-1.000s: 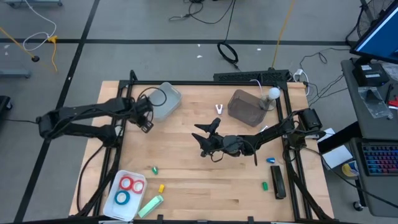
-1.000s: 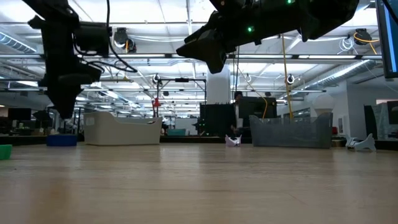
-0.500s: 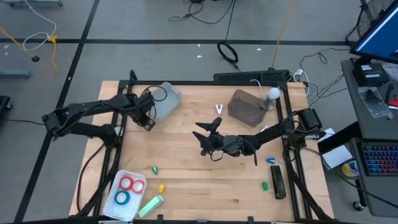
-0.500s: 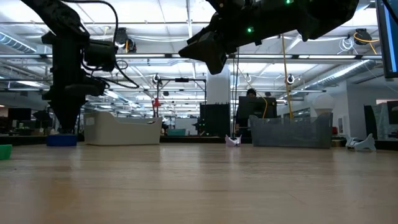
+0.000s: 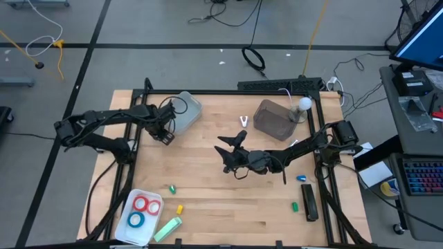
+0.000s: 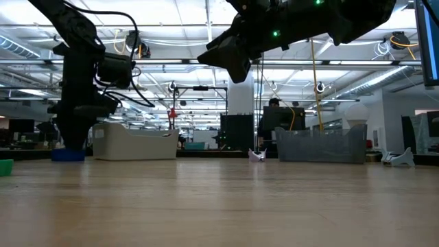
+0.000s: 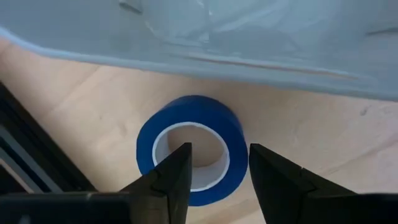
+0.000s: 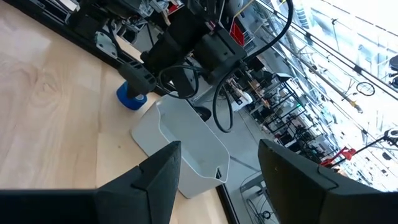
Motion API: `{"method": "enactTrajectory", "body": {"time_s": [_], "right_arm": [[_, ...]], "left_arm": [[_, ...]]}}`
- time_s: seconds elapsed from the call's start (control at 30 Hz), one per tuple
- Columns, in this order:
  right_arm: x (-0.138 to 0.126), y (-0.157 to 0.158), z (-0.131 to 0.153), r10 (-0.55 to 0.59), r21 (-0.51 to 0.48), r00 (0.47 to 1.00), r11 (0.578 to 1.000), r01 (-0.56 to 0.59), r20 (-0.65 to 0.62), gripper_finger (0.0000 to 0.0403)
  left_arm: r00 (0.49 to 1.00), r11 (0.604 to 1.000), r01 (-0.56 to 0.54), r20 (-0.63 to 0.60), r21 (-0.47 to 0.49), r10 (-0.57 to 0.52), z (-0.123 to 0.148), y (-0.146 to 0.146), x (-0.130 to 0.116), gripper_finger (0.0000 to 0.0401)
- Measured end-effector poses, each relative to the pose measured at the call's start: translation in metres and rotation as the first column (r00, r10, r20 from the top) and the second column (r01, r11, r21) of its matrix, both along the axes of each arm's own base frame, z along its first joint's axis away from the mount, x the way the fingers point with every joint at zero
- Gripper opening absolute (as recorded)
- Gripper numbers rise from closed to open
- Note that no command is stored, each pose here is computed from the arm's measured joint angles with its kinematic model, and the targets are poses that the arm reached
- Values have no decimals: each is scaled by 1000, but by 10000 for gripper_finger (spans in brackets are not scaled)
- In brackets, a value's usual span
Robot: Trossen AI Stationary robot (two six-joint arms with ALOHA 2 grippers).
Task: Pick and place Stapler, Stapler remover, tape
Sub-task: Put the blue tape into the white bin
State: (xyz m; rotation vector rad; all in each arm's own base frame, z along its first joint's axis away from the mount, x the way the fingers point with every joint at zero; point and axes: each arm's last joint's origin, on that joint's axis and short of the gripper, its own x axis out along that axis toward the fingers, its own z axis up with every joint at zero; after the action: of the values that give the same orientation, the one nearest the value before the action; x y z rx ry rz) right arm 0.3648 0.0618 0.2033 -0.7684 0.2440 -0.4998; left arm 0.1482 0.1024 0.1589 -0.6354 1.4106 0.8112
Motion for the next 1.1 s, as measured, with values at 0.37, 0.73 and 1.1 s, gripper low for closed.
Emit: {"method": "enactTrajectory", "body": {"time_s": [0.37, 0.73, 1.1], "right_arm": [[0, 0, 0, 0, -5, 1000, 1000, 0, -3, 208], [1, -7, 0, -19, -3, 1000, 1000, 19, -2, 208], [1, -7, 0, -19, -4, 1000, 1000, 19, -2, 208]], "left_arm": [[999, 999, -28, 32, -47, 30, -26, -9, -10, 161], [996, 996, -58, 70, 61, 54, -9, -5, -4, 44], [992, 993, -104, 82, 59, 99, 43, -18, -12, 39]]}}
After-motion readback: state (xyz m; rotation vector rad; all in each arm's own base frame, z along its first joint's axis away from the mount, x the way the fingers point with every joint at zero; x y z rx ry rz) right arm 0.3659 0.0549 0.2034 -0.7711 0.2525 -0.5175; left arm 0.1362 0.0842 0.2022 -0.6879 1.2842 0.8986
